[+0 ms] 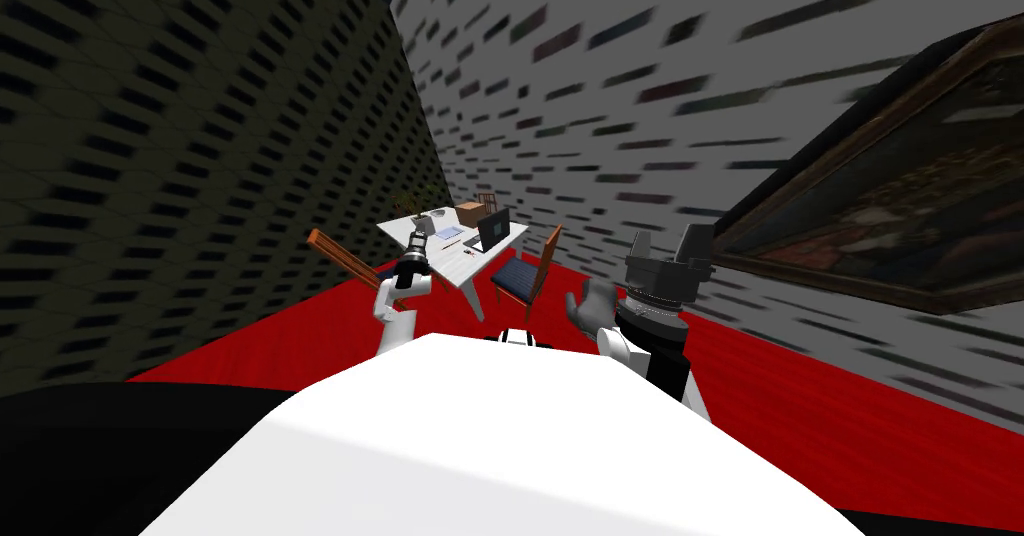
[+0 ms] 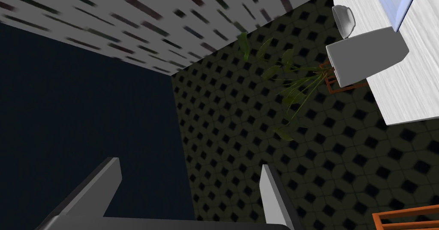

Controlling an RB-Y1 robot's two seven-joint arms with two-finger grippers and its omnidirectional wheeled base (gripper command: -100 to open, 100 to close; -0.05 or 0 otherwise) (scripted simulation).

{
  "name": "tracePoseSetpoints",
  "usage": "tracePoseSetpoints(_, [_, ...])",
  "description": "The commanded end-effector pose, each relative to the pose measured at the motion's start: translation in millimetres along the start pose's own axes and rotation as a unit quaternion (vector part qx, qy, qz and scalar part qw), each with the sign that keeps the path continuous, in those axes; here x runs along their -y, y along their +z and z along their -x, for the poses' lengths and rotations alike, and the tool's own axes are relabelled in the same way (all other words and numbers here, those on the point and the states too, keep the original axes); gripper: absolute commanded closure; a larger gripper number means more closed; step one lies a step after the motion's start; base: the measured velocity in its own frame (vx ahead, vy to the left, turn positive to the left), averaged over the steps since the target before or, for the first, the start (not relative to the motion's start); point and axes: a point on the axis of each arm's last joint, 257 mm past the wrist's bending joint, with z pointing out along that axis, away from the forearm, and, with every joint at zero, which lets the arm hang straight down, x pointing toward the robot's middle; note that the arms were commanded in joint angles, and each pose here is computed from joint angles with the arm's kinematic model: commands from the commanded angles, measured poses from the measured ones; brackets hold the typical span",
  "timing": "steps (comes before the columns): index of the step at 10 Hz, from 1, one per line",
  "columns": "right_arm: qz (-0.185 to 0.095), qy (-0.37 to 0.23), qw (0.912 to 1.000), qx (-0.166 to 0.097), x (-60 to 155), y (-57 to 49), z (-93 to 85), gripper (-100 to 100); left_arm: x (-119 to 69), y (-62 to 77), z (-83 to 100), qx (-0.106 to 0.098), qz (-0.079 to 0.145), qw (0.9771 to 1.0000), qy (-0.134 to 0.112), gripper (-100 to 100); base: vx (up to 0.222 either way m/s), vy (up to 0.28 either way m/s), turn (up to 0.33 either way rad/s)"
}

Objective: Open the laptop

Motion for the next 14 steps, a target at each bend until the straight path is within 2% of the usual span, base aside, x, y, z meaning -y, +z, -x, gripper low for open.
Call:
tracePoseSetpoints(1, [0.000,0.000,1.0000,0.000,0,0.0,0.0,0,-19.8,5.2,8.2,0.010,0.038,0.9992,0.010,-100,0.039,-0.061,-0.142])
tracePoseSetpoints(3, [0.000,0.000,1.0000,0.000,0,0.0,0.0,0,-34.8,9.7,18.8,0.024,0.072,0.9969,0.019,-100,0.071,-0.086,-0.210])
tracePoseSetpoints(4, [0.000,0.000,1.0000,0.000,0,0.0,0.0,0,-37.5,9.3,18.4,0.023,0.077,0.9966,0.019,-100,0.053,-0.067,-0.041])
tracePoseSetpoints(7, [0.000,0.000,1.0000,0.000,0,0.0,0.0,0,-58.3,11.4,30.4,0.038,0.125,0.9910,0.028,-100,0.068,-0.068,-0.164])
tracePoseSetpoints(8, [0.000,0.000,1.0000,0.000,0,0.0,0.0,0,-60.6,10.8,30.0,0.037,0.130,0.9904,0.028,-100,0.071,-0.057,-0.036])
tracePoseSetpoints(11, [0.000,0.000,1.0000,0.000,0,0.0,0.0,0,-78.7,8.3,35.6,0.046,0.174,0.9832,0.029,-100,0.077,-0.054,-0.137])
tracePoseSetpoints(14, [0.000,0.000,1.0000,0.000,0,0.0,0.1,0,-92.1,2.9,33.1,0.049,0.207,0.9768,0.022,-100,0.106,-0.056,-0.111])
